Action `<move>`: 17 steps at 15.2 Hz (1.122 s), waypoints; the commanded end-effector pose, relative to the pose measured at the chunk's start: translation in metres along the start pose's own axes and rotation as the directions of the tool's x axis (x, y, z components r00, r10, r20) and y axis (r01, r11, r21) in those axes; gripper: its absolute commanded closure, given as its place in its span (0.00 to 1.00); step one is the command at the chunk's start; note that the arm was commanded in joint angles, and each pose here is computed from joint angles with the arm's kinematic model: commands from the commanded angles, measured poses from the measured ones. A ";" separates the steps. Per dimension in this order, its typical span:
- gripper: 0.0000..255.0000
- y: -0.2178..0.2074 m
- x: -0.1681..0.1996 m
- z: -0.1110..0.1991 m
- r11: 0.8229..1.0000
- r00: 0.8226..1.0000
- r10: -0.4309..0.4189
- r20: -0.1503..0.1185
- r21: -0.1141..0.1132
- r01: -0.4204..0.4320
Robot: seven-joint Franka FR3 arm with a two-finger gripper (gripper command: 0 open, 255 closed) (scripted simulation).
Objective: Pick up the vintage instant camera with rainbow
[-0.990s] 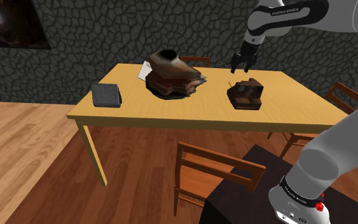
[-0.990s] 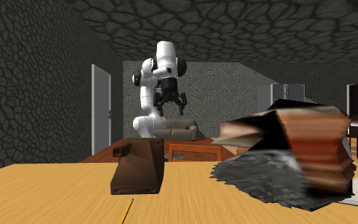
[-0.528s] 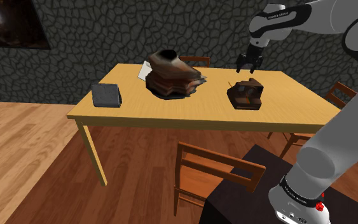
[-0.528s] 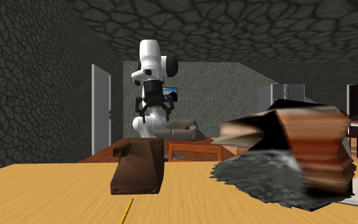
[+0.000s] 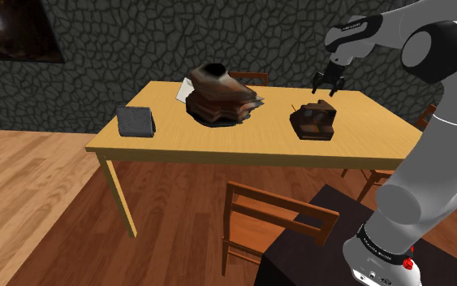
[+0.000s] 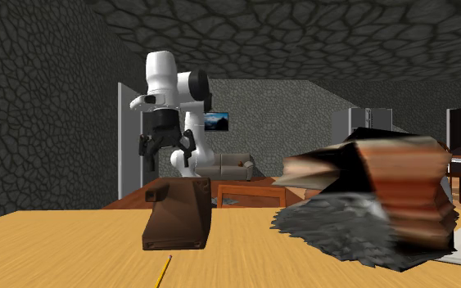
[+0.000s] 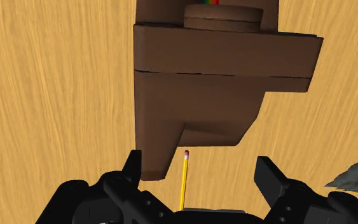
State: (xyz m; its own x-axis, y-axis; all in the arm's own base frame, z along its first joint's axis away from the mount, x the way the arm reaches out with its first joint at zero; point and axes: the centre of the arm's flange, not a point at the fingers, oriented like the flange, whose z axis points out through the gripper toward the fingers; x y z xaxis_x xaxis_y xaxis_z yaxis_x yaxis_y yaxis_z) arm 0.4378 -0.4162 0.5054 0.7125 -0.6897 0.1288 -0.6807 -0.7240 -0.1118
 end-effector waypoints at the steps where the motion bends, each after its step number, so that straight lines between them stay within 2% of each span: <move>1: 0.00 0.023 0.013 0.007 0.999 0.999 0.051 -0.001 0.003 -0.051; 2: 0.00 0.034 0.018 0.011 0.997 0.997 0.075 -0.001 0.005 -0.075; 9: 0.00 0.038 0.013 0.047 0.997 0.997 0.075 -0.001 0.005 -0.075; 12: 0.00 0.038 0.013 0.050 0.997 0.997 0.075 -0.001 0.005 -0.075; 13: 1.00 0.038 0.012 0.050 0.997 0.997 0.075 -0.001 0.005 -0.075; 17: 1.00 0.038 0.013 0.050 0.997 0.997 0.075 -0.001 0.005 -0.075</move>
State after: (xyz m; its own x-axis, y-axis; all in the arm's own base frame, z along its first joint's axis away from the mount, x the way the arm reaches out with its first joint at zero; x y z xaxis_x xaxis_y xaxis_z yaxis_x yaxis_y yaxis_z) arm 0.4293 -0.4529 0.4541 0.6592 -0.7420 0.1220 -0.7313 -0.6704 -0.1254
